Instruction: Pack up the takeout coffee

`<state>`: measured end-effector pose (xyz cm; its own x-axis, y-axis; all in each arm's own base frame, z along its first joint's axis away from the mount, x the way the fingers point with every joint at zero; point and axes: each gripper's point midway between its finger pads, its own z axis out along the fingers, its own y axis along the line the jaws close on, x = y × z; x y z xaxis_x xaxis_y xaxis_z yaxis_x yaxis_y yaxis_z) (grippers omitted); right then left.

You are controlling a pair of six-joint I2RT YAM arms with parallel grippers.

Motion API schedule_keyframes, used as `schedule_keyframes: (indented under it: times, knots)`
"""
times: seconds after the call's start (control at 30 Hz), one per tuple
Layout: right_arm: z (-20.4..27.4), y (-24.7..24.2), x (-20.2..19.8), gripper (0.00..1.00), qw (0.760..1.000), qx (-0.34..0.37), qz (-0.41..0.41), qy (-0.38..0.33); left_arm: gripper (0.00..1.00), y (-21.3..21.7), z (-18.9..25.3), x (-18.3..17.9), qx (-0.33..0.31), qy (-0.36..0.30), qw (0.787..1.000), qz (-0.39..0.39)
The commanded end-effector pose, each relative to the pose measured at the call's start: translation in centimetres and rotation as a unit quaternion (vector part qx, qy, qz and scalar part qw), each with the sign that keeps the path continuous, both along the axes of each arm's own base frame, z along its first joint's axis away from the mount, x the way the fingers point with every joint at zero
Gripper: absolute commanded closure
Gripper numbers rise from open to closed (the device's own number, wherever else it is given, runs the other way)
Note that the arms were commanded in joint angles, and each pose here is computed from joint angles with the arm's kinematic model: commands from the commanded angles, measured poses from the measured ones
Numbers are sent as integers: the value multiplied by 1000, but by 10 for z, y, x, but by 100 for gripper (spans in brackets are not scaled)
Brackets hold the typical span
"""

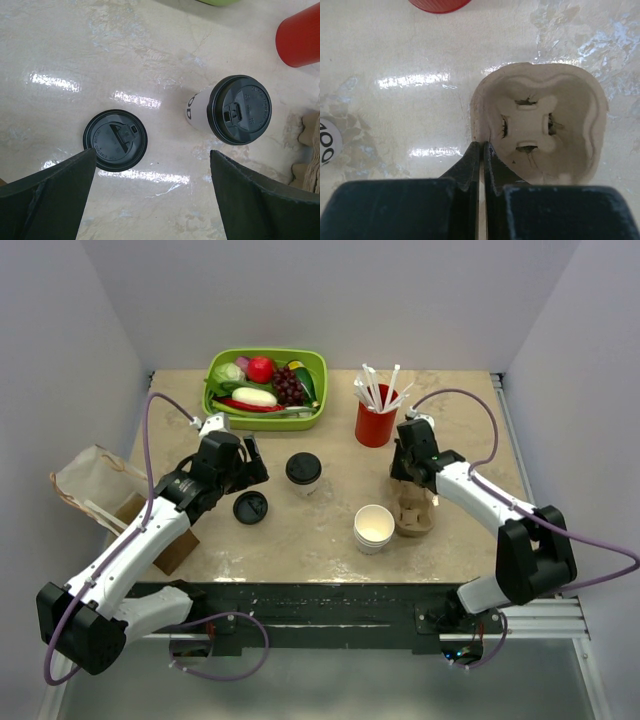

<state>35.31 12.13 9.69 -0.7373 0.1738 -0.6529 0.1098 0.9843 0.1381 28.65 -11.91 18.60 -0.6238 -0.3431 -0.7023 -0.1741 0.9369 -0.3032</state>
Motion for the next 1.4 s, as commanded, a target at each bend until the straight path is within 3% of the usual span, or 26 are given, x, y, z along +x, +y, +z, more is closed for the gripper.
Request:
schedule_keyframes:
  times: [0.0, 0.47, 0.73, 1.07, 1.37]
  knots:
    - [38, -3, 8, 100, 998, 18, -24, -61, 0, 4, 6, 2, 9, -14, 1000, 2]
    - [39, -5, 1, 100, 997, -21, 15, -77, 0, -4, 2, 4, -2, -10, 1000, -13]
    - [56, 14, -7, 100, 992, -65, 36, -101, 0, -77, 36, 26, -129, -60, 981, -134]
    - [84, 20, -13, 100, 980, -127, 23, -149, 0, -124, 33, 59, -169, -52, 965, -195]
    - [108, 28, -19, 100, 968, -181, 18, -173, 0, -130, 39, 69, -167, -63, 962, -205]
